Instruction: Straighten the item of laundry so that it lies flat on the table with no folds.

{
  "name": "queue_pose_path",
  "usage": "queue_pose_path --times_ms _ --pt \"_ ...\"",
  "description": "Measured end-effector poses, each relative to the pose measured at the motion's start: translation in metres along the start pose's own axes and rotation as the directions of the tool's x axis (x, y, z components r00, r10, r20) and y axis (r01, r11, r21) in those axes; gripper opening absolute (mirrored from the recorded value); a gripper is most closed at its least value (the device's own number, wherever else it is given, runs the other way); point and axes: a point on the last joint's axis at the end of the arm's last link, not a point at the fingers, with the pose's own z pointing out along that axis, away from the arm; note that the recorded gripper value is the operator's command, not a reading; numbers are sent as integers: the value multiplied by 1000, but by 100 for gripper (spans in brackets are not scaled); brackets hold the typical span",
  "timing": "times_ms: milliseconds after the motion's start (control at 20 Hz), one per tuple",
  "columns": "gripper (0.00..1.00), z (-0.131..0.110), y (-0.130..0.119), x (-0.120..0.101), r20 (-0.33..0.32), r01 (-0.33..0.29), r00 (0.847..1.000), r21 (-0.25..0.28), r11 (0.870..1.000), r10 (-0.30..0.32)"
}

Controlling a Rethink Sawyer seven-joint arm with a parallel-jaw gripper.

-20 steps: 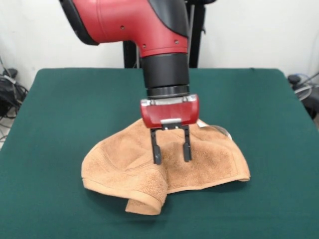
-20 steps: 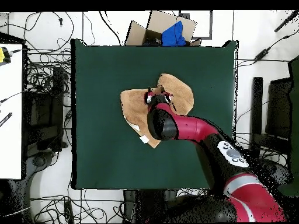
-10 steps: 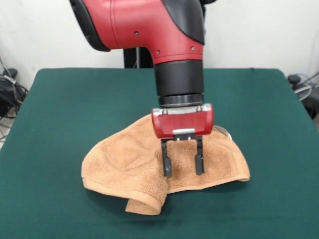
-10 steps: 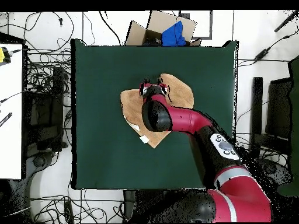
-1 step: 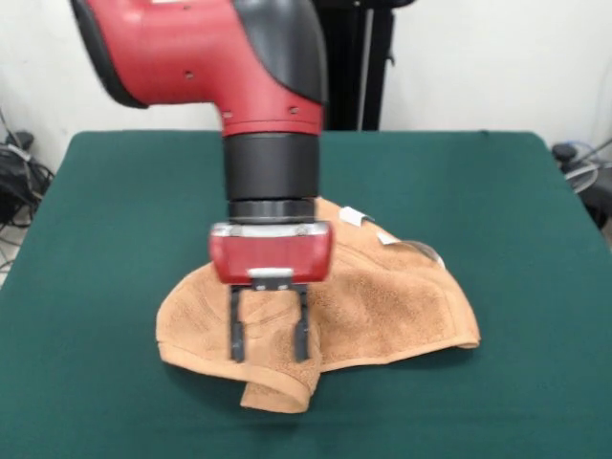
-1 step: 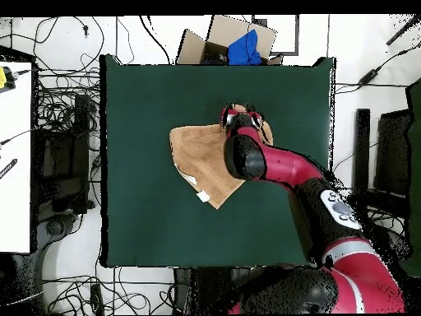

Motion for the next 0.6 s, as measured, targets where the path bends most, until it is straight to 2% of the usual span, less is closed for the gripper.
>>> queue_pose_path --times_ms 300,600 --pt "100 5 -37 -10 -6 -34 999 32 999 34" --pt "100 16 -39 -10 -3 -39 999 33 999 39"
